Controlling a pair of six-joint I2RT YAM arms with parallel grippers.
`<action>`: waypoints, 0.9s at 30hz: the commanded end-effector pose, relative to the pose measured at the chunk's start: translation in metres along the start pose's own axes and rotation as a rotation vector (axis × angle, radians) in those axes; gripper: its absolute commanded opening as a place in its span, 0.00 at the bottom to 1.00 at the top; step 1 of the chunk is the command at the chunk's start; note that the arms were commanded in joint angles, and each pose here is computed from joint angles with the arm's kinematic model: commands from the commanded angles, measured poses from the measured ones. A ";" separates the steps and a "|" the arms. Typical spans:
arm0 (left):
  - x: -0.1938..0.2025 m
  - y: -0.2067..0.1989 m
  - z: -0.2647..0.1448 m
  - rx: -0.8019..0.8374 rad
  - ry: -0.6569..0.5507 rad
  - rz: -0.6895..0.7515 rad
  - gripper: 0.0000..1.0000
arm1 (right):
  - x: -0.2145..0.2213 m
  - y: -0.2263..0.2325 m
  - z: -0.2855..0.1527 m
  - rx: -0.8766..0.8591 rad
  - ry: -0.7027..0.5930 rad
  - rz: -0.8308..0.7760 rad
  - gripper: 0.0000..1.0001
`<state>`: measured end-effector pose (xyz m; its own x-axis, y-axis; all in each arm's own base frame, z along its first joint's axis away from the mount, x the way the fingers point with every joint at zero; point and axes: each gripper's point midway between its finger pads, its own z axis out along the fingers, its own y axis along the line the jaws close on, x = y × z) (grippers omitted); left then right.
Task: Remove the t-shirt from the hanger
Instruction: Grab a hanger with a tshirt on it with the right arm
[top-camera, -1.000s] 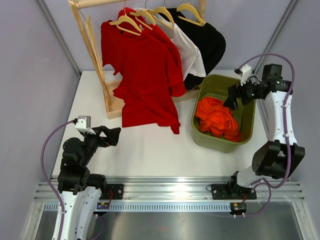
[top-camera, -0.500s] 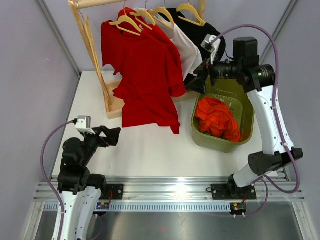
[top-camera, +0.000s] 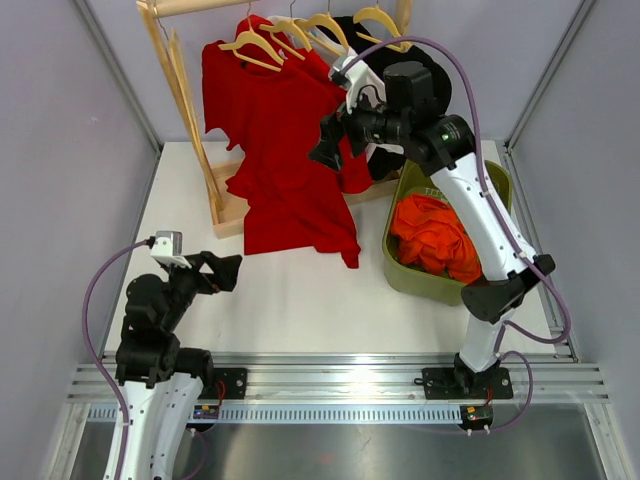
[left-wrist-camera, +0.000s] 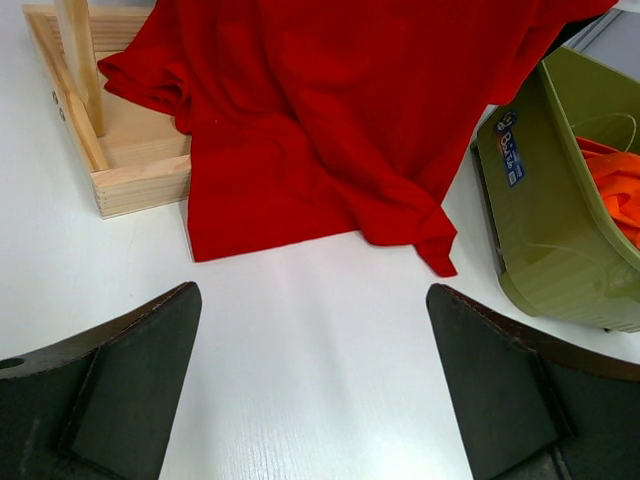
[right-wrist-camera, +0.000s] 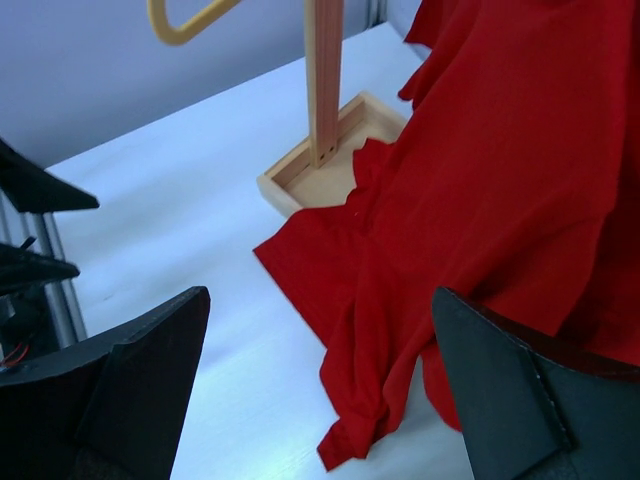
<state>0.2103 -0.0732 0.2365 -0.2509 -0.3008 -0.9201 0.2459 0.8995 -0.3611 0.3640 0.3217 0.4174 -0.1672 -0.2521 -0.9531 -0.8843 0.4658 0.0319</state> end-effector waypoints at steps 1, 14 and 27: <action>-0.008 0.001 0.003 -0.005 -0.026 0.005 0.99 | -0.052 -0.013 0.000 0.107 -0.172 -0.062 1.00; -0.006 0.005 0.005 -0.028 -0.016 0.001 0.99 | -0.091 -0.042 0.043 0.108 -0.303 -0.353 0.99; -0.004 0.006 0.007 -0.033 -0.004 -0.002 0.99 | -0.055 -0.103 0.081 0.234 -0.237 -0.357 0.82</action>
<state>0.2147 -0.0713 0.2275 -0.2859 -0.2987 -0.9105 0.2181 0.9049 -0.3654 0.4940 0.3693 0.4145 0.1890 -0.2656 -0.9454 -0.7856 0.5368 -0.3078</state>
